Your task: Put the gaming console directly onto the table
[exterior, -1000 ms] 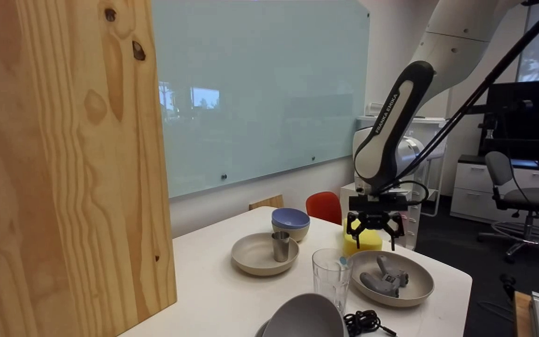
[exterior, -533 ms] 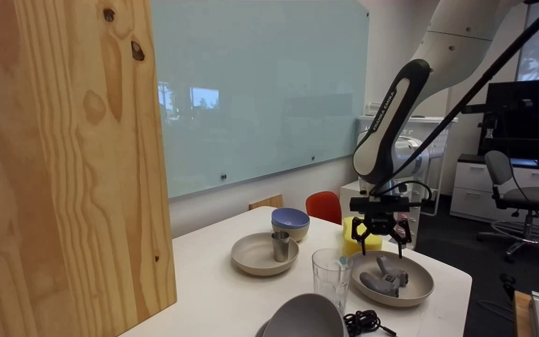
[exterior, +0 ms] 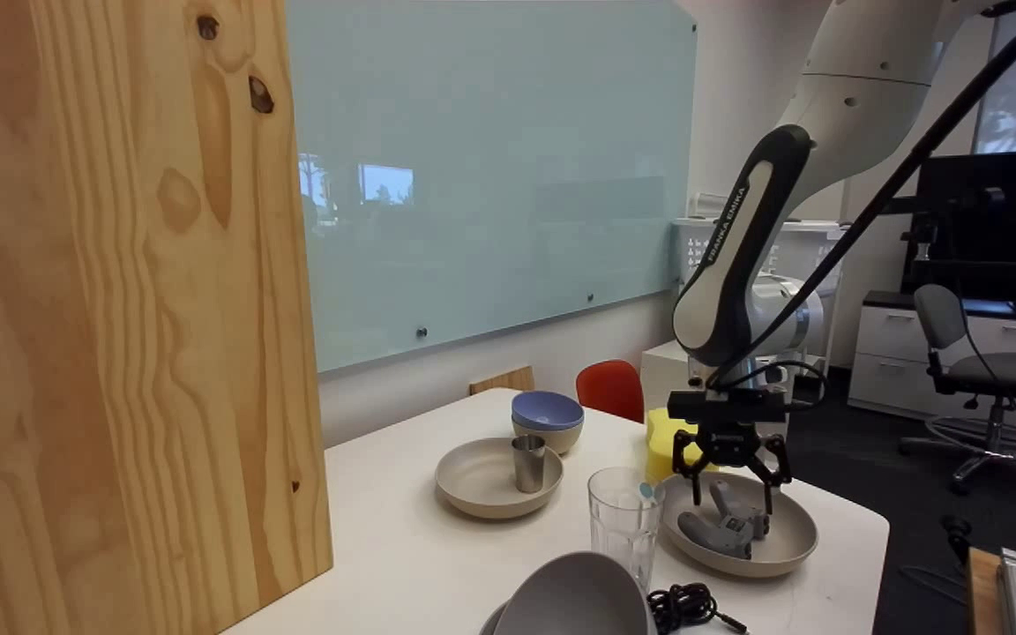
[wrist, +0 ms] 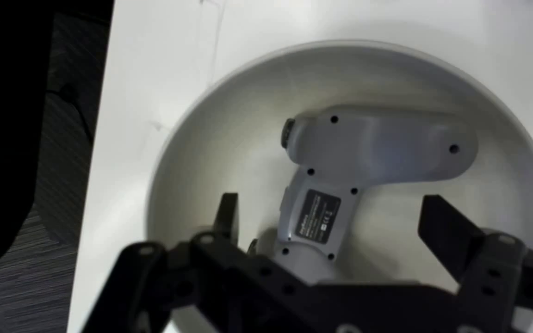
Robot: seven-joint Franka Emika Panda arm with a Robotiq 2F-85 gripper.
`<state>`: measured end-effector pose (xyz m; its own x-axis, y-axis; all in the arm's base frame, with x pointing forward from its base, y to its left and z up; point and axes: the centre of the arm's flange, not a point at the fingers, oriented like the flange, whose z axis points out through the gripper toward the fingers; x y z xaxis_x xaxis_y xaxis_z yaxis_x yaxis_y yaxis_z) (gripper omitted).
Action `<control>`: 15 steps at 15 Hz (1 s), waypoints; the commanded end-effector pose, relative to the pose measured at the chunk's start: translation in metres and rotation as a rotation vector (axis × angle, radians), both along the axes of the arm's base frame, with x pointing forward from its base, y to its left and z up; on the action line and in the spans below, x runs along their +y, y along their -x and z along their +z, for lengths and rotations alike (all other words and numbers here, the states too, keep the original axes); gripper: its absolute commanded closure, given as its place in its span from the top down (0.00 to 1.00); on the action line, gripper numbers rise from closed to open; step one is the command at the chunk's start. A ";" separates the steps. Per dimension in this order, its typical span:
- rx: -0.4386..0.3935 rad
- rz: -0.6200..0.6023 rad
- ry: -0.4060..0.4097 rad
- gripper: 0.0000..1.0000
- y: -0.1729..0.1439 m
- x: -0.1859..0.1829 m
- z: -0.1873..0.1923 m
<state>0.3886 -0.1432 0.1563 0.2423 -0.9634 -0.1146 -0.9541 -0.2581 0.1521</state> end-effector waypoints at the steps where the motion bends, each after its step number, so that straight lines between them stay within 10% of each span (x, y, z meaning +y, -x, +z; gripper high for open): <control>1: -0.021 0.011 -0.036 1.00 0.020 -0.009 -0.017; 15: -0.062 0.110 -0.039 1.00 0.033 -0.026 -0.041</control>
<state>0.3643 -0.1617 0.1358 0.3315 -0.9347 -0.1282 -0.9345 -0.3440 0.0916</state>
